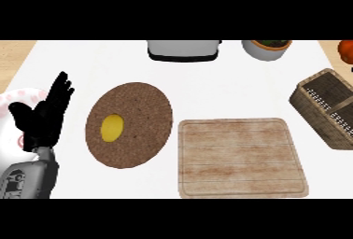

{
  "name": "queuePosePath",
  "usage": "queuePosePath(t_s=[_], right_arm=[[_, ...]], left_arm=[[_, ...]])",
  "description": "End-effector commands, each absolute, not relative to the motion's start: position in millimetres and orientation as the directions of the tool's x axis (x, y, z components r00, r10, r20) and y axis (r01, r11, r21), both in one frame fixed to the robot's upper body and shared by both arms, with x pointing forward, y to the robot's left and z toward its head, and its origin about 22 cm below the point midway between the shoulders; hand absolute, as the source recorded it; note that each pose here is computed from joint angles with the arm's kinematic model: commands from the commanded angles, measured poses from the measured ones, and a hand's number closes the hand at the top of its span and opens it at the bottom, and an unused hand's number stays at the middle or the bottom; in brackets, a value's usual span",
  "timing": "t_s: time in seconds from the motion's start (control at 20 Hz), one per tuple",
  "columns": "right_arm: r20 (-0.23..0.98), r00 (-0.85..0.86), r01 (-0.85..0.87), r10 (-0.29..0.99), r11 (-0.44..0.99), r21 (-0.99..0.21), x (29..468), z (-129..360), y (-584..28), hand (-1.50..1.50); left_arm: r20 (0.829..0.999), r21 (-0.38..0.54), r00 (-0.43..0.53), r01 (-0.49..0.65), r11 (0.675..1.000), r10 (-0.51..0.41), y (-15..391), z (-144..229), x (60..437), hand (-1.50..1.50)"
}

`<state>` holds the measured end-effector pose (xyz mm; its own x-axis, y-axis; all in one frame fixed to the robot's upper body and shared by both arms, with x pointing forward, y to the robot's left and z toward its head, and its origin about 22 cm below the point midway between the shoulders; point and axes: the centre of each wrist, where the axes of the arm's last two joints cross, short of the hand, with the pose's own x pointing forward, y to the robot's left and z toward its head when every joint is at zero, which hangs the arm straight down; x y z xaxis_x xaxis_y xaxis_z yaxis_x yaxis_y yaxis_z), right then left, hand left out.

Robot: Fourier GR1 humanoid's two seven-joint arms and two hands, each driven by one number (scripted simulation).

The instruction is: Pick the squash from the cutting board and place it in the basket

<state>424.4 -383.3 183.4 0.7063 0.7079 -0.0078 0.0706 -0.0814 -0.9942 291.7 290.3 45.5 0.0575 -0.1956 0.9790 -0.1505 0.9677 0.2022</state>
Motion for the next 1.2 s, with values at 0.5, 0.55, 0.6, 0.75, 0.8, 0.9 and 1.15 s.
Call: queuePosePath(t_s=[0.5,0.55,0.6,0.75,0.8,0.9,1.15], right_arm=[[-0.031,0.715,-0.037,0.699,-0.007,-0.999,414,142,-398,1.5],[-0.033,0.718,-0.039,0.695,-0.007,-0.999,423,166,-396,1.5],[-0.042,0.718,-0.048,0.694,-0.01,-0.999,415,145,-396,1.5],[-0.038,0.708,-0.057,0.706,0.004,-0.998,426,158,-382,1.5],[-0.022,0.73,-0.052,0.683,0.024,-0.998,425,155,-383,1.5],[0.028,0.74,-0.038,0.673,0.083,-0.996,425,156,-391,1.5],[-0.029,0.798,-0.106,0.602,0.093,-0.99,421,146,-400,1.5]], left_arm=[[0.98,0.2,0.05,-0.157,0.967,-0.195,291,55,285,0.0],[0.981,0.194,0.056,-0.149,0.97,-0.187,301,44,283,0.0],[0.977,0.211,0.063,-0.159,0.965,-0.203,289,74,300,0.0],[0.978,0.205,0.065,-0.147,0.968,-0.198,287,46,295,0.0],[0.98,0.197,0.052,-0.162,0.967,-0.191,313,59,275,0.0],[0.979,0.202,0.056,-0.147,0.968,-0.196,282,22,295,0.0],[0.979,0.202,0.057,-0.158,0.966,-0.196,292,55,295,0.0]])
